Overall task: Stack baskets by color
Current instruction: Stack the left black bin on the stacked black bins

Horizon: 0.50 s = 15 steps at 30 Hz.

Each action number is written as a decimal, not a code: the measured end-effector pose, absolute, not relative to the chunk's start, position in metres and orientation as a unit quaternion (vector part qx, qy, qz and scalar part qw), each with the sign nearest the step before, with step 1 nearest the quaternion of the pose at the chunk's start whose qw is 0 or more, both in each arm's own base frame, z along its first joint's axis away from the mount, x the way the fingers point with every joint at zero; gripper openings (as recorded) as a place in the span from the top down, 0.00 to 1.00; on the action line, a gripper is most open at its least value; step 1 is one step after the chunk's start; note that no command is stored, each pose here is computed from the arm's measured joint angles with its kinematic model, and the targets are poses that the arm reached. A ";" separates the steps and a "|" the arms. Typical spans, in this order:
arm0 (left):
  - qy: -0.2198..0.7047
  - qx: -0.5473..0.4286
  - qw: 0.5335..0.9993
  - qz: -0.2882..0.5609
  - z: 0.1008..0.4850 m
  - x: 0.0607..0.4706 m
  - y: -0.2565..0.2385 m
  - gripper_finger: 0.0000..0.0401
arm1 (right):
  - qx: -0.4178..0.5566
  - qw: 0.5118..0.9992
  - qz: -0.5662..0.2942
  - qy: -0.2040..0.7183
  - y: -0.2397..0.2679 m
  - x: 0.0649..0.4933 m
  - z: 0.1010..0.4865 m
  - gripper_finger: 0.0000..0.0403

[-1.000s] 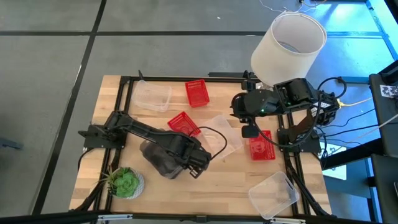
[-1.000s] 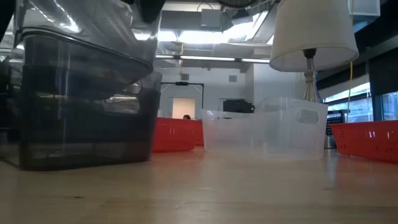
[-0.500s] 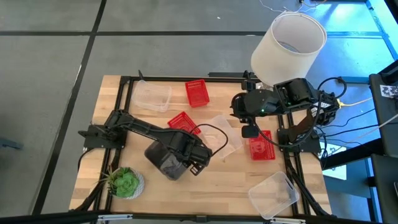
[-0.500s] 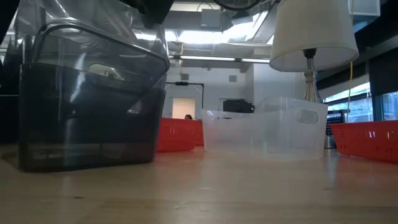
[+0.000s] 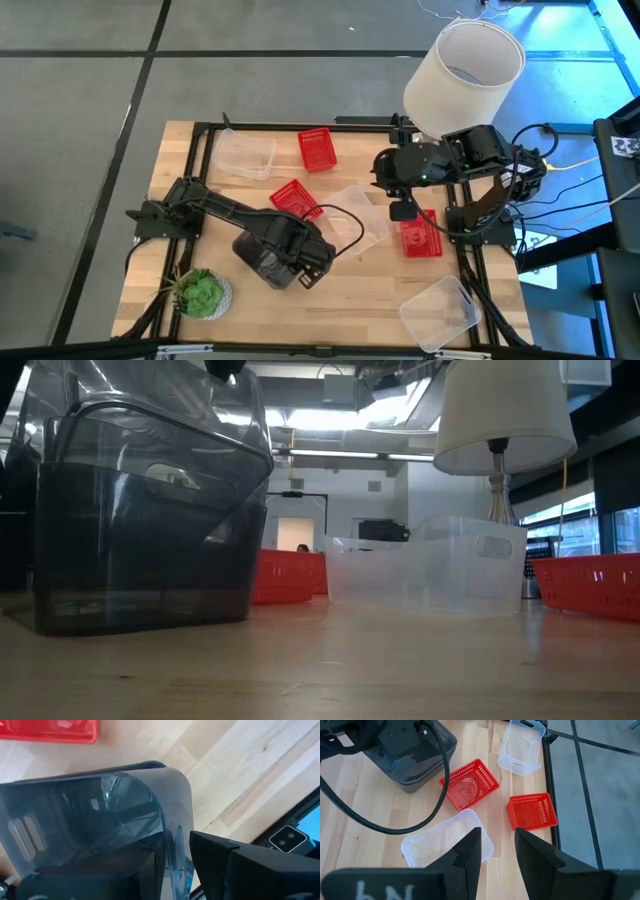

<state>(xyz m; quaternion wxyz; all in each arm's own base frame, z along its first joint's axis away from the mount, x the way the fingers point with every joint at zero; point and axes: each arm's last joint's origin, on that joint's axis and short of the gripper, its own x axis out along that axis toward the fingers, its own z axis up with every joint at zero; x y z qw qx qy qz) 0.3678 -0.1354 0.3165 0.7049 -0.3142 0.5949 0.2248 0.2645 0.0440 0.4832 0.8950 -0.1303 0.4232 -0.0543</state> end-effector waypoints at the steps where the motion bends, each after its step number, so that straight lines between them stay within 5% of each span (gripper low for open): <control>1: 0.594 -0.312 0.706 0.226 0.316 0.368 -0.135 0.82 | -0.131 0.895 -0.054 0.423 0.044 0.265 0.483 0.71; 6: 0.584 -0.307 0.713 0.237 0.317 0.369 -0.133 0.98 | -0.132 0.895 -0.054 0.423 0.044 0.265 0.483 0.71; 15: 0.589 -0.314 0.703 0.245 0.317 0.366 -0.133 1.00 | -0.141 0.893 -0.050 0.424 0.044 0.265 0.483 0.71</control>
